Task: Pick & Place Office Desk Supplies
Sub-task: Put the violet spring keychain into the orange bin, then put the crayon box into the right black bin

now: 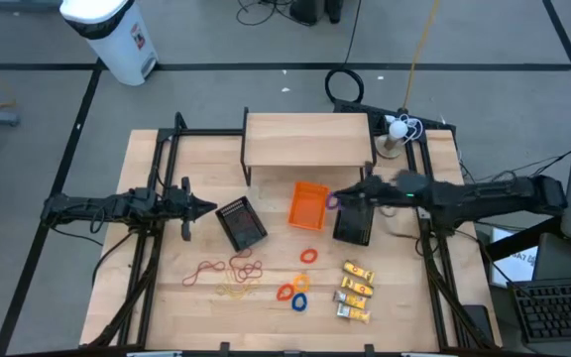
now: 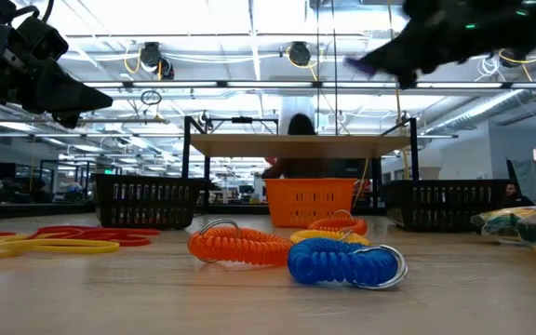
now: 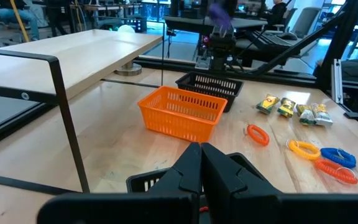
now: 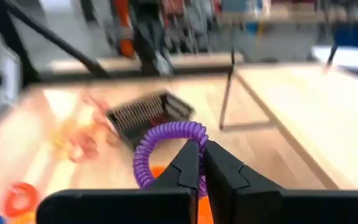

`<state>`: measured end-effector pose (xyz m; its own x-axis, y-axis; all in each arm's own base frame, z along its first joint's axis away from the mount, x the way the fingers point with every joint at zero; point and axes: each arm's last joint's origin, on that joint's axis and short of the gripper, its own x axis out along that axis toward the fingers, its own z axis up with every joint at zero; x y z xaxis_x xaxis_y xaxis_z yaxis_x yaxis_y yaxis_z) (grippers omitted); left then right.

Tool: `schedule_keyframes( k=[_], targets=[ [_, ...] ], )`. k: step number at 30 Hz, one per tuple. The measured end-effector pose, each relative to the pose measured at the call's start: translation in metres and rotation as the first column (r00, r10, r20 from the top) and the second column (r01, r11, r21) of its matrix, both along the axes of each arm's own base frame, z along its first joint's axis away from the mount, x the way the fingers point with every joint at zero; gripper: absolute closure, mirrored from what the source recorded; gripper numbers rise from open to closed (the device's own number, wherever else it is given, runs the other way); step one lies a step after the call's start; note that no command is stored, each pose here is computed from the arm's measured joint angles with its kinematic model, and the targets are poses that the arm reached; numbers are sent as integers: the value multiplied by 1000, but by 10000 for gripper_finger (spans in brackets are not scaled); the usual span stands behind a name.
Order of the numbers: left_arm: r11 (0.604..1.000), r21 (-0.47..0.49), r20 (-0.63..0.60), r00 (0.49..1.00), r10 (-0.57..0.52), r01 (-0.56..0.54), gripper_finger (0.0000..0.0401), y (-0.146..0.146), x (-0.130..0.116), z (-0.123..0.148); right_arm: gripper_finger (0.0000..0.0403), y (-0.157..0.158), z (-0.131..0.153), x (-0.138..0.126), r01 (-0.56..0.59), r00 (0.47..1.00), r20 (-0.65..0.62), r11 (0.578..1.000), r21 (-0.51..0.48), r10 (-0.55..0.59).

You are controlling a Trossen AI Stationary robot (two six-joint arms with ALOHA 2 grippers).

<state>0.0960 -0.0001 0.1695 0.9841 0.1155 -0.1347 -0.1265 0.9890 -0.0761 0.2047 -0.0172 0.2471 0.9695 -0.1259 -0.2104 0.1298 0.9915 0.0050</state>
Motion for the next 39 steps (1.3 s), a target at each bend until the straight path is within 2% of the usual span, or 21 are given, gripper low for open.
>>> schedule_keyframes(
  k=[3, 7, 12, 17, 23, 26, 31, 34, 37, 39],
  targets=[
    [1000, 0, 0, 1000, -1, 1, 391, 0, 0, 0, 403, -3, 4, 29, 8, 992, -126, 1000, 10, -6],
    [1000, -1, 0, 1000, -8, 8, 391, 0, 0, 0, 403, -9, -10, 62, 53, 952, -302, 998, 28, -42],
    [1000, -2, 0, 1000, -9, 9, 391, 0, 0, 0, 403, -22, -26, 92, 94, 898, -435, 995, 40, -68],
    [1000, -2, 0, 1000, -9, 9, 391, 0, 0, 0, 403, -33, -45, 107, 131, 843, -531, 990, 48, -85],
    [1000, 5, -1, 1000, -10, 10, 391, 0, 0, 0, 401, -39, -68, 107, 164, 770, -631, 985, 61, -89],
    [1000, 7, -1, 1000, -10, 10, 391, 0, 0, 0, 369, -39, -70, 108, 165, 769, -633, 984, 61, -90],
    [1000, 6, -1, 1000, -11, 11, 391, 0, 0, 0, 265, -39, -66, 107, 198, 774, -622, 978, 61, -118],
    [1000, 6, -1, 1000, -11, 11, 391, 0, 0, 0, 214, -39, -56, 105, 200, 797, -590, 978, 56, -129],
    [1000, 6, -1, 1000, -11, 11, 391, 0, 0, 0, 200, -37, -43, 101, 186, 837, -531, 981, 55, -129],
    [1000, 5, -2, 1000, -12, 12, 391, 0, 0, 0, 216, -32, -31, 97, 149, 884, -455, 988, 44, -113]
  ],
)
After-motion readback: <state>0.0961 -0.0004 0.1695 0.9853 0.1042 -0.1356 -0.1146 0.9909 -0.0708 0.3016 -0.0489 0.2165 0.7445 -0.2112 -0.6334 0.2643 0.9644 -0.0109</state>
